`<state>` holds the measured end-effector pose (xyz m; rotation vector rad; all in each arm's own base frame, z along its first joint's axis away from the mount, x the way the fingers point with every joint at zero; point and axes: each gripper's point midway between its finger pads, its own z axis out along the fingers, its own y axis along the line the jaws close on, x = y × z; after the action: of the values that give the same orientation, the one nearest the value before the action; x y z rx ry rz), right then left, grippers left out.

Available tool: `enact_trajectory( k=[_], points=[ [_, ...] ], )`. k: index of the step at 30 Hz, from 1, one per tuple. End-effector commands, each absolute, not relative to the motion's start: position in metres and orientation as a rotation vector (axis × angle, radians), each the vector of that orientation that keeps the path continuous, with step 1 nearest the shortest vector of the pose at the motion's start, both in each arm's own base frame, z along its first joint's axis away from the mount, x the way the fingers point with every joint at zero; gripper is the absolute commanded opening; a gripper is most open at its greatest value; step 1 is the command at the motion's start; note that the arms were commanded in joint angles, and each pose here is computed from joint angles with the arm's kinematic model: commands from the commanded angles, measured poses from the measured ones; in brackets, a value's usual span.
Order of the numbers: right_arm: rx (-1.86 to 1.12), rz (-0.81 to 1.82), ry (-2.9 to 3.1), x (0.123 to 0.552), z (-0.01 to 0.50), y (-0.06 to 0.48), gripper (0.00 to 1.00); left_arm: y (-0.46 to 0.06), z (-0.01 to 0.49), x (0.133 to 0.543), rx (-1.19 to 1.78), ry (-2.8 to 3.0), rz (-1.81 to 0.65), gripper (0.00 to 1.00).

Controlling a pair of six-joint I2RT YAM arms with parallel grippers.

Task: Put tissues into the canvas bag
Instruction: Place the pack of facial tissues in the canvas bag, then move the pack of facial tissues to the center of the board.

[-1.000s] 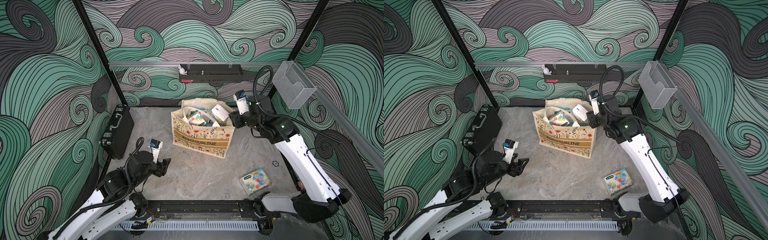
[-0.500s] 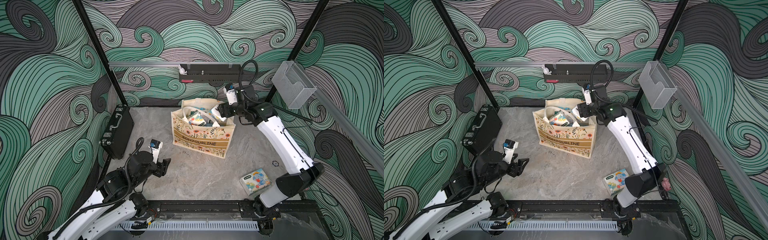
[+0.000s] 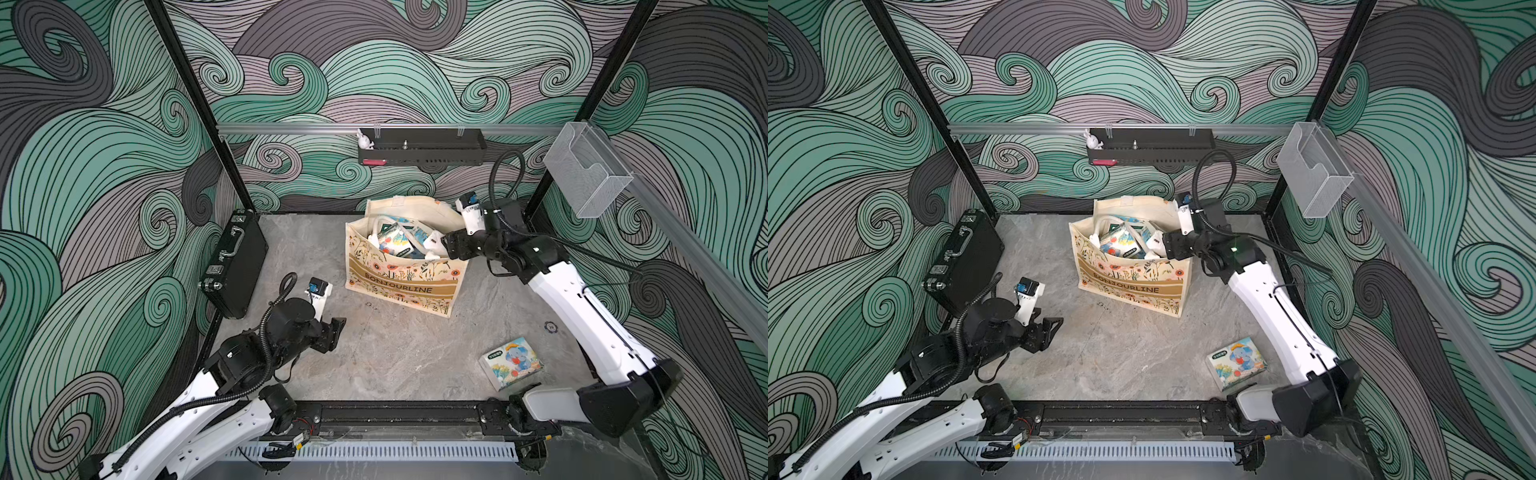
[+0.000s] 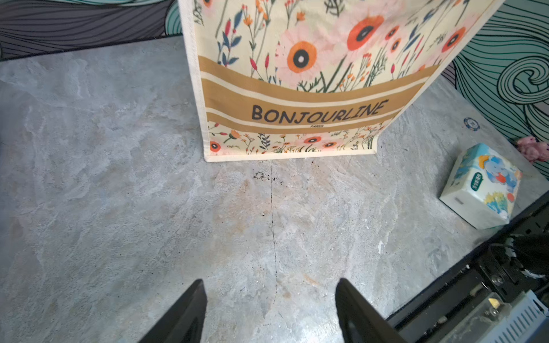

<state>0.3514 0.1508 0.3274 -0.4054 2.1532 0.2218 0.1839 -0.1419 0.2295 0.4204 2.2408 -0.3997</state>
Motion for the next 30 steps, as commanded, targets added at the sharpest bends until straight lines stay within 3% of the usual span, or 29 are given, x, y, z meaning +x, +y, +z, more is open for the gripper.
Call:
enact_trajectory(
  k=[1, 4, 12, 23, 27, 30],
  points=[
    [-0.196, 0.155, 2.103, 0.331, 0.344, 0.111, 0.99, -0.173, 0.227, 0.183, 0.461, 2.244, -0.577, 0.74],
    [0.108, 0.141, 2.157, 0.307, 0.316, 0.077, 1.00, -0.203, 0.217, 0.183, 0.476, 2.268, -0.737, 0.76],
    [0.763, -0.099, 2.426, 0.199, 0.154, -0.003, 1.00, -0.251, 0.201, 0.188, 0.394, 2.312, -1.024, 0.77],
    [1.009, -0.529, 2.387, 0.149, 0.094, -0.066, 0.99, -0.252, 0.179, 0.183, 0.376, 2.400, -1.026, 0.77],
    [1.063, -0.445, 2.389, 0.150, 0.087, -0.058, 0.99, -0.253, 0.176, 0.183, 0.374, 2.412, -1.027, 0.77],
    [1.141, -0.178, 2.459, 0.154, 0.060, -0.026, 1.00, -0.254, 0.174, 0.183, 0.378, 2.419, -1.021, 0.77]
  ],
)
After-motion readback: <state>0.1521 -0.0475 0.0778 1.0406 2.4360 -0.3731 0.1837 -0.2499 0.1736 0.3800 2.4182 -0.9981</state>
